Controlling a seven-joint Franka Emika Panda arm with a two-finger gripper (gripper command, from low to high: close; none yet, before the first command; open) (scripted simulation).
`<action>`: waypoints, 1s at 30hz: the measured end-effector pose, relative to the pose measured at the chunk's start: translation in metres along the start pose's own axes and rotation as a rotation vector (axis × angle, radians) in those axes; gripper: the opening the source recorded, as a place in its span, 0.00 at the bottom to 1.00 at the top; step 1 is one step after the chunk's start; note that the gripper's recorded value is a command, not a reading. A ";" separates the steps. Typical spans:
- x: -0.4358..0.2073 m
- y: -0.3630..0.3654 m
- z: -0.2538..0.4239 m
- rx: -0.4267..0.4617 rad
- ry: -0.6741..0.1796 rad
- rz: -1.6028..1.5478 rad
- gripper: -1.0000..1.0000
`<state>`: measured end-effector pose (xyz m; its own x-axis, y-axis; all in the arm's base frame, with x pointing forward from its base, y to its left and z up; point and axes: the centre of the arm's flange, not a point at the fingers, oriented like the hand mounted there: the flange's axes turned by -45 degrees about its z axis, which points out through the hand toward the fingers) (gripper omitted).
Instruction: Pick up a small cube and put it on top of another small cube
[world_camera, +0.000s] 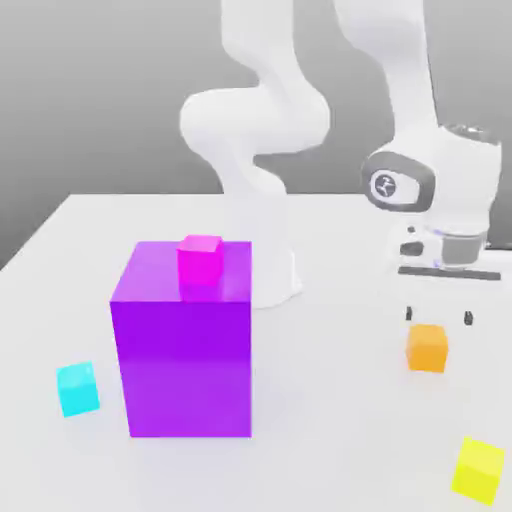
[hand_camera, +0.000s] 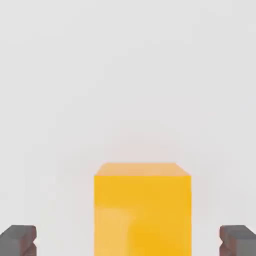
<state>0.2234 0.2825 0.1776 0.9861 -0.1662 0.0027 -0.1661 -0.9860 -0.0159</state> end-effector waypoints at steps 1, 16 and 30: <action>0.000 0.000 0.004 0.001 0.000 0.000 0.50; -0.003 0.009 0.047 -0.012 -0.003 -0.006 0.00; -0.002 0.001 -0.010 -0.003 0.001 -0.008 0.00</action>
<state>0.2208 0.2816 0.1879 0.9874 -0.1585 0.0034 -0.1584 -0.9873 -0.0127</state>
